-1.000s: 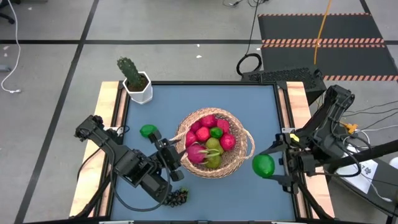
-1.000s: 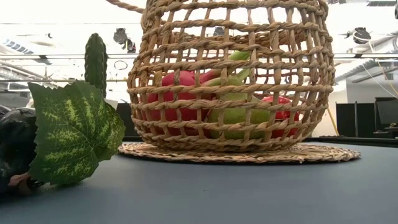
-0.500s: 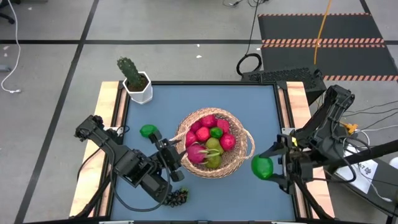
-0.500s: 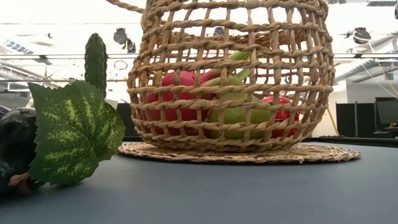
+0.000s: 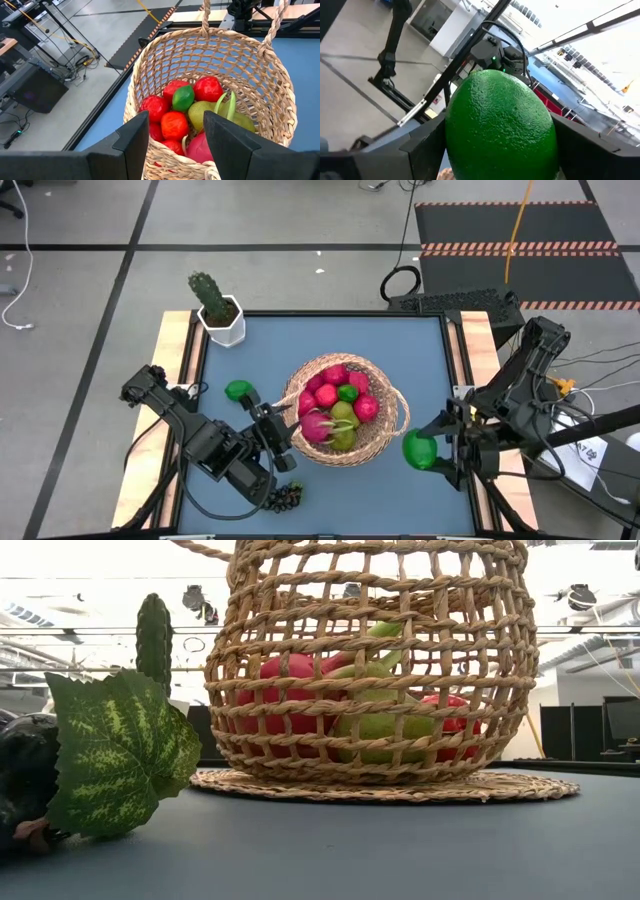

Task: Build produce basket
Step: Put the bottom dark green lime into the brown basket

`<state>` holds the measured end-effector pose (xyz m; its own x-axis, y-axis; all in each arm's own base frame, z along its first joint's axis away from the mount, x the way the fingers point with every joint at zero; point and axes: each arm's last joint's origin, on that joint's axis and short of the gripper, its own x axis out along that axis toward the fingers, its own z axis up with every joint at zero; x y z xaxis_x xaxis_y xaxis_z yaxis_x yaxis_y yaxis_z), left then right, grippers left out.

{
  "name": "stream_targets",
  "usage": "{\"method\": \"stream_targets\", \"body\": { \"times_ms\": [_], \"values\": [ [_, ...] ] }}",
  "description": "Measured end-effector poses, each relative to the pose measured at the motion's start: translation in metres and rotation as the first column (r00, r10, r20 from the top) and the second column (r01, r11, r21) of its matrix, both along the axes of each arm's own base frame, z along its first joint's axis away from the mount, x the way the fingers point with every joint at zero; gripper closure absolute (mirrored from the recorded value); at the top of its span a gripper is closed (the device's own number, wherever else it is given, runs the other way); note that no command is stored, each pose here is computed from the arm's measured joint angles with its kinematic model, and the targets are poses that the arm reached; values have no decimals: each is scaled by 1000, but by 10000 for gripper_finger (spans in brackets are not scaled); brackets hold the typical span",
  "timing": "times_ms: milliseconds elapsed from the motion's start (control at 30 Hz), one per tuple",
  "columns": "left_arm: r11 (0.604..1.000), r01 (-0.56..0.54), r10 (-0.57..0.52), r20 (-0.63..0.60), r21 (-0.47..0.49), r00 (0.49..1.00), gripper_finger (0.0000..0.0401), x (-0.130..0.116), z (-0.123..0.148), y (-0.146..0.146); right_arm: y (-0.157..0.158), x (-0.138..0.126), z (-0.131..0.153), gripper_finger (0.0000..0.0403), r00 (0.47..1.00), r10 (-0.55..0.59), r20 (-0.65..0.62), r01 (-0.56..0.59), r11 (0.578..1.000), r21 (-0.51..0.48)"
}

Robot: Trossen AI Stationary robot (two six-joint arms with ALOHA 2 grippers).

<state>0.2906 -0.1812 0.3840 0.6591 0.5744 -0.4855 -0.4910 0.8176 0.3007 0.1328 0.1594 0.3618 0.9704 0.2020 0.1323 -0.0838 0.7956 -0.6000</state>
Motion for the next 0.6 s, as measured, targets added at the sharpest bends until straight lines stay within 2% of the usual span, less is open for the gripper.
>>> {"method": "stream_targets", "body": {
  "times_ms": [267, 600],
  "values": [
    [1000, 0, 0, 0, 0, 1000, 212, 0, 0, 0, 5, 3, -7, 94, 1000, -12, -4, 11, 983, -181],
    [1000, 0, 0, 0, 0, 1000, 212, 0, 0, 0, 16, 10, -18, 94, 1000, -24, 10, 26, 922, -387]
  ]
}}
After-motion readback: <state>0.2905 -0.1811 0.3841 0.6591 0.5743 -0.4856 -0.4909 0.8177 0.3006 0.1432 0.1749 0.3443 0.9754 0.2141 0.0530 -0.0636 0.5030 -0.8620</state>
